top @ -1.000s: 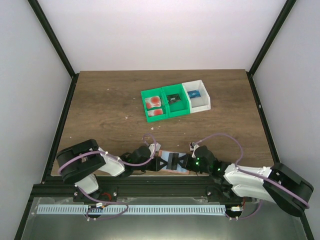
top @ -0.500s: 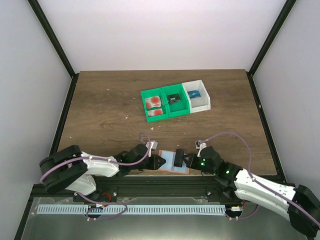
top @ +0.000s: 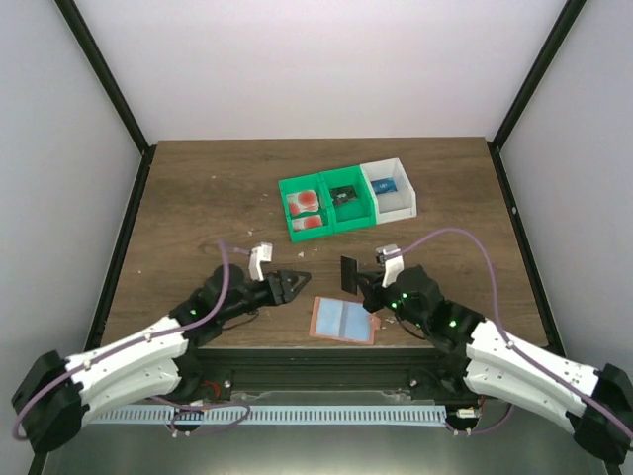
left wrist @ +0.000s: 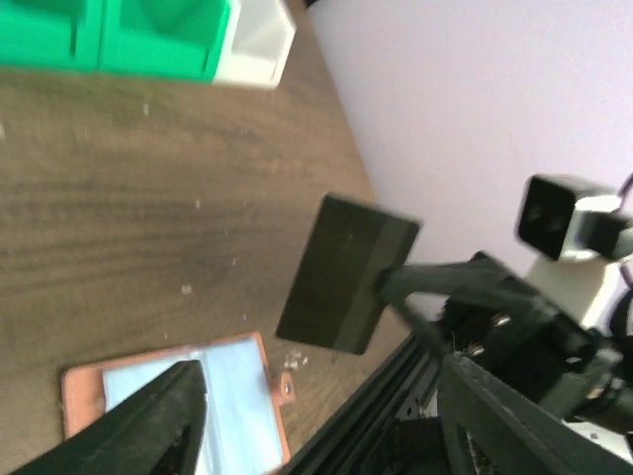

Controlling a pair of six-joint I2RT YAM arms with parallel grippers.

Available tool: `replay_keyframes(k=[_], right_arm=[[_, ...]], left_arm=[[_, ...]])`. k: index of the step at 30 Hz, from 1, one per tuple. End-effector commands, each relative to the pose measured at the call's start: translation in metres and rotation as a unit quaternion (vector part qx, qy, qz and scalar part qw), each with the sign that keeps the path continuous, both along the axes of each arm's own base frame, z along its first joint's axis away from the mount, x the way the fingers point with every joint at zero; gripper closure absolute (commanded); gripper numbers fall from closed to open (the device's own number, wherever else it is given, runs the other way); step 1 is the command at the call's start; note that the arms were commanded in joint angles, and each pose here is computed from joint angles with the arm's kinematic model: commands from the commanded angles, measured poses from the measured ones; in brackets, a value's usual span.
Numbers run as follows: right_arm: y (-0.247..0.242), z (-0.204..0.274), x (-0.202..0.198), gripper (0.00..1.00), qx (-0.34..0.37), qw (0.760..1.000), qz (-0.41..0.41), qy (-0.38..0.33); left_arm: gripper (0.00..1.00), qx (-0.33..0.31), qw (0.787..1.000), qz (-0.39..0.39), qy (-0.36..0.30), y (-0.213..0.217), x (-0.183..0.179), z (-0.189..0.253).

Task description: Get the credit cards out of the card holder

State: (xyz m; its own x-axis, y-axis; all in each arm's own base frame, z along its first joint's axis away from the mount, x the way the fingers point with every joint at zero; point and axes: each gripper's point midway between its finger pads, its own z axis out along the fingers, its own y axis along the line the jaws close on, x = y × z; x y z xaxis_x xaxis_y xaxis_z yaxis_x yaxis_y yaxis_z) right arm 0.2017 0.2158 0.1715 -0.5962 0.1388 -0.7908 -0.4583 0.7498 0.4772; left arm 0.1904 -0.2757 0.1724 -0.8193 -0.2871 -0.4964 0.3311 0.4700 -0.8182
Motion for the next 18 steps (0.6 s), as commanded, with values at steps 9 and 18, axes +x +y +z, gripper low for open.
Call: replay_keyframes(k=[9, 18], right_arm=[[0.065, 0.055, -0.020, 0.99, -0.123, 0.924, 0.136, -0.335], [0.101, 0.055, -0.048, 0.99, -0.208, 0.838, 0.180, -0.471]], left_arm=[[0.27, -0.116, 0.992, 0.038, 0.037, 0.046, -0.011, 0.053], [0.32, -0.184, 0.975, 0.019, 0.127, 0.044, -0.027, 0.041]])
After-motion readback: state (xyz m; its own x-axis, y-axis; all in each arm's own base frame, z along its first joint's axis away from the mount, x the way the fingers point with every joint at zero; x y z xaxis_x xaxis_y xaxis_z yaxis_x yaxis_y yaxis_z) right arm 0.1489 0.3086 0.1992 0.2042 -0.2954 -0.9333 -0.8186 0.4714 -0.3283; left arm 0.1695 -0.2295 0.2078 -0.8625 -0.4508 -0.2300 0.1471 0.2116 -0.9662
